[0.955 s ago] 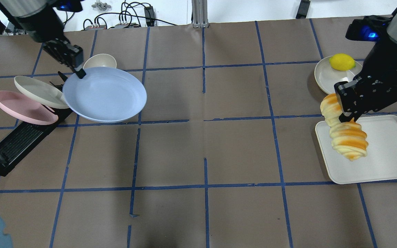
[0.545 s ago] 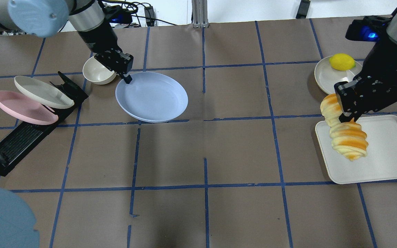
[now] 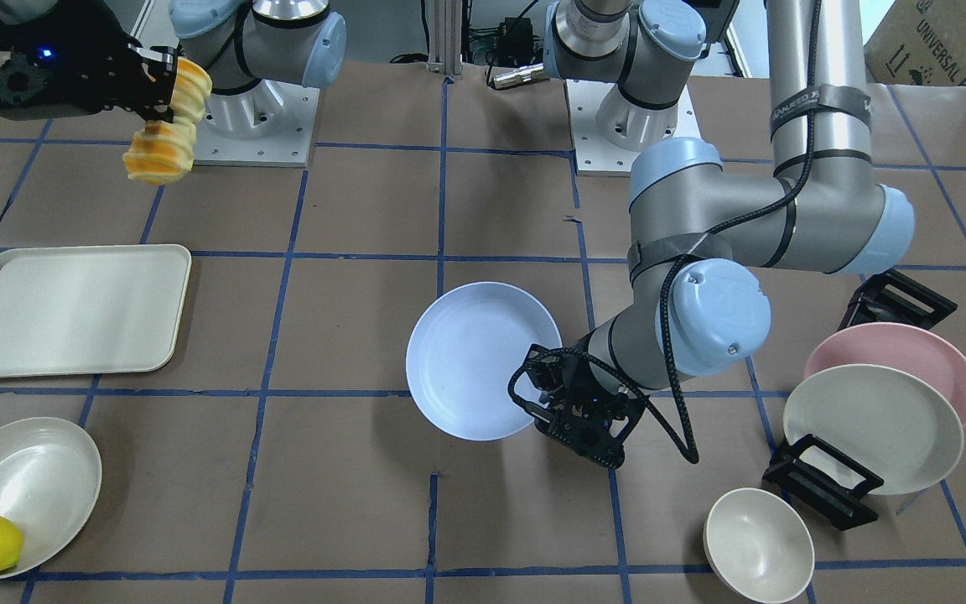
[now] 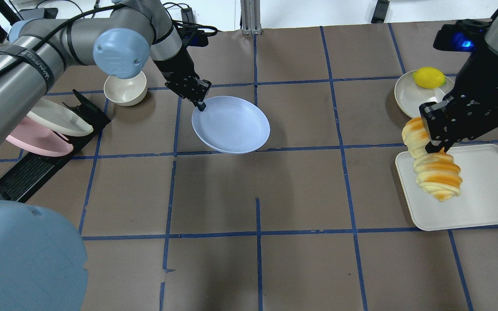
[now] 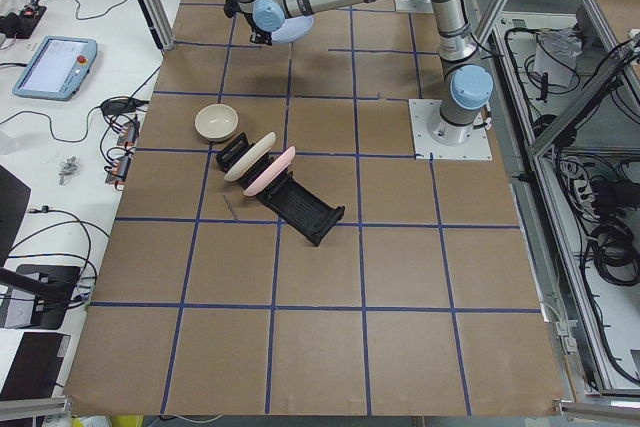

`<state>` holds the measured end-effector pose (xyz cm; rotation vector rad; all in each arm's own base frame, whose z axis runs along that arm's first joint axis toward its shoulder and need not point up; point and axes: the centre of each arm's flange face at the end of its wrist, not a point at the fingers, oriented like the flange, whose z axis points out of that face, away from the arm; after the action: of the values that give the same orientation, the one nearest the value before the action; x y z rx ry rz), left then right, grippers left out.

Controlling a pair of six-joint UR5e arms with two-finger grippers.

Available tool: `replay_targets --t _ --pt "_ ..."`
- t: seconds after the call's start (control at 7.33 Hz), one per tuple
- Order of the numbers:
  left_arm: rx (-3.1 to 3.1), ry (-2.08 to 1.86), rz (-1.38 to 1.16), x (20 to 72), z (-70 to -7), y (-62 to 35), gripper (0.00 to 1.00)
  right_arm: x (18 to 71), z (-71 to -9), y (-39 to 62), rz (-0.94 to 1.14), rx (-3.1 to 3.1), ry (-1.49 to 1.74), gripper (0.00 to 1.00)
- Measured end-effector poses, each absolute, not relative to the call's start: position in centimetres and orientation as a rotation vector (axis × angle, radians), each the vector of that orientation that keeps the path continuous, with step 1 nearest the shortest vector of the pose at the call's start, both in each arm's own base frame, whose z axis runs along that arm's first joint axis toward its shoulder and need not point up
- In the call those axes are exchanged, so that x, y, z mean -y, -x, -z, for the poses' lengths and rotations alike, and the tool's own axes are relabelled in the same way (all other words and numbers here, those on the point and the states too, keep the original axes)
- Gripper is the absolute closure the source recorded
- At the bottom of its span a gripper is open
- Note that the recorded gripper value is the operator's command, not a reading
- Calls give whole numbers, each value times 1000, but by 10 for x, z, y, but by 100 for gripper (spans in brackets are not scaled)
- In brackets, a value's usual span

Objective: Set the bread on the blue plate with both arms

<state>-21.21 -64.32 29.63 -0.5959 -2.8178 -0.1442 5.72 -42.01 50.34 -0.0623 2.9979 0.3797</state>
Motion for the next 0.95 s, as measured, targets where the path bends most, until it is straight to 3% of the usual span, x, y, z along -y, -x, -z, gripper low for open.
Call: replay_targets --t 0.14,0.27,0.41,0.95 --pt "2822 565 124 644 -283 227 88 420 -503 -57 -380 -2998 63 95" --pt "2826 549 108 644 -268 242 62 420 -503 -57 -379 -2998 65 95" --pt "2830 540 90 646 -253 251 1 420 -504 -57 -375 -2999 70 95" --pt "2876 499 -5 645 -302 223 0 421 -503 -57 -371 -3000 75 95"
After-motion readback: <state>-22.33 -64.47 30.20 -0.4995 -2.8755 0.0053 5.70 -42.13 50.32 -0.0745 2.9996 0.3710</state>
